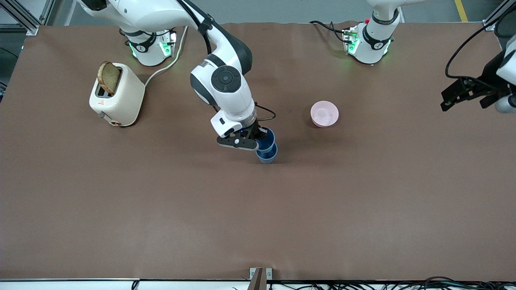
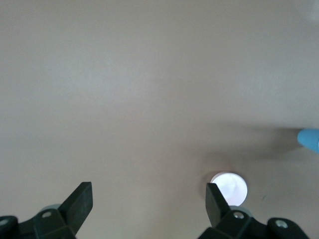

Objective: Stack blue cups with both arms
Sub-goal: 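Lower the right gripper's blue cup into the cup at the center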

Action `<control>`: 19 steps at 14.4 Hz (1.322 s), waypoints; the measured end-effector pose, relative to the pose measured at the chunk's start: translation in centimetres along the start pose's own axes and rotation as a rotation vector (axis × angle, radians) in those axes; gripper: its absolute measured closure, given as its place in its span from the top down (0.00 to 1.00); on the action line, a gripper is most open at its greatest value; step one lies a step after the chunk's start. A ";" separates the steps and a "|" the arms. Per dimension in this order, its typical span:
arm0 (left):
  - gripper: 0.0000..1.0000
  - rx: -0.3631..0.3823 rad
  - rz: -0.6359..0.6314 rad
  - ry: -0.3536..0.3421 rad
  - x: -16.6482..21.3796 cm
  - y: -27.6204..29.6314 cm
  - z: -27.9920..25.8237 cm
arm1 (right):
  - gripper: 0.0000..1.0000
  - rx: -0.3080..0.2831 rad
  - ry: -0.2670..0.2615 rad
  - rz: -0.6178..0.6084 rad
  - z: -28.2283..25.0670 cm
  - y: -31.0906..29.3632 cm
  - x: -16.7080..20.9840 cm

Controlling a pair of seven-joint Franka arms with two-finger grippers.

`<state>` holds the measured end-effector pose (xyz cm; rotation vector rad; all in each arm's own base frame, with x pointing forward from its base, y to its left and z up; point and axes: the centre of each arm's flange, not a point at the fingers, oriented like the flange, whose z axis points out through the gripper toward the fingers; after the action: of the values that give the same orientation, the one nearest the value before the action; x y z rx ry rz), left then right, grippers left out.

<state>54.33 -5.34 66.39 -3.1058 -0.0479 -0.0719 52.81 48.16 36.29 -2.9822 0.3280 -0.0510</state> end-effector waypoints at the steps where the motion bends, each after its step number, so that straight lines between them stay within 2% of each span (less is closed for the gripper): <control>1: 1.00 0.004 0.006 -0.003 -0.8 0.1 -0.5 | 0.04 0.001 0.000 0.000 0.0 0.0 0.0; 4: 1.00 0.010 0.014 -0.009 -2.2 0.5 -1.4 | 0.04 0.013 0.006 0.002 0.2 -0.2 0.2; 11: 1.00 0.012 0.045 -0.027 -2.5 1.9 -0.5 | 0.05 0.013 -0.001 0.003 1.2 -0.3 0.4; 14: 1.00 0.012 0.048 -0.029 -2.5 1.8 -0.4 | 0.21 0.012 -0.003 -0.001 1.3 -0.4 0.1; 18: 1.00 0.012 0.051 -0.029 -2.5 1.7 -0.4 | 0.24 0.014 -0.001 -0.004 1.3 -0.7 0.0; 19: 1.00 0.012 0.051 -0.030 -2.5 1.7 -0.4 | 0.31 0.021 0.006 0.000 0.7 -0.7 0.3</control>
<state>51.91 -7.14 66.61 -3.0938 0.0292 -0.0243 53.32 48.86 35.67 -2.9620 0.3258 -0.0635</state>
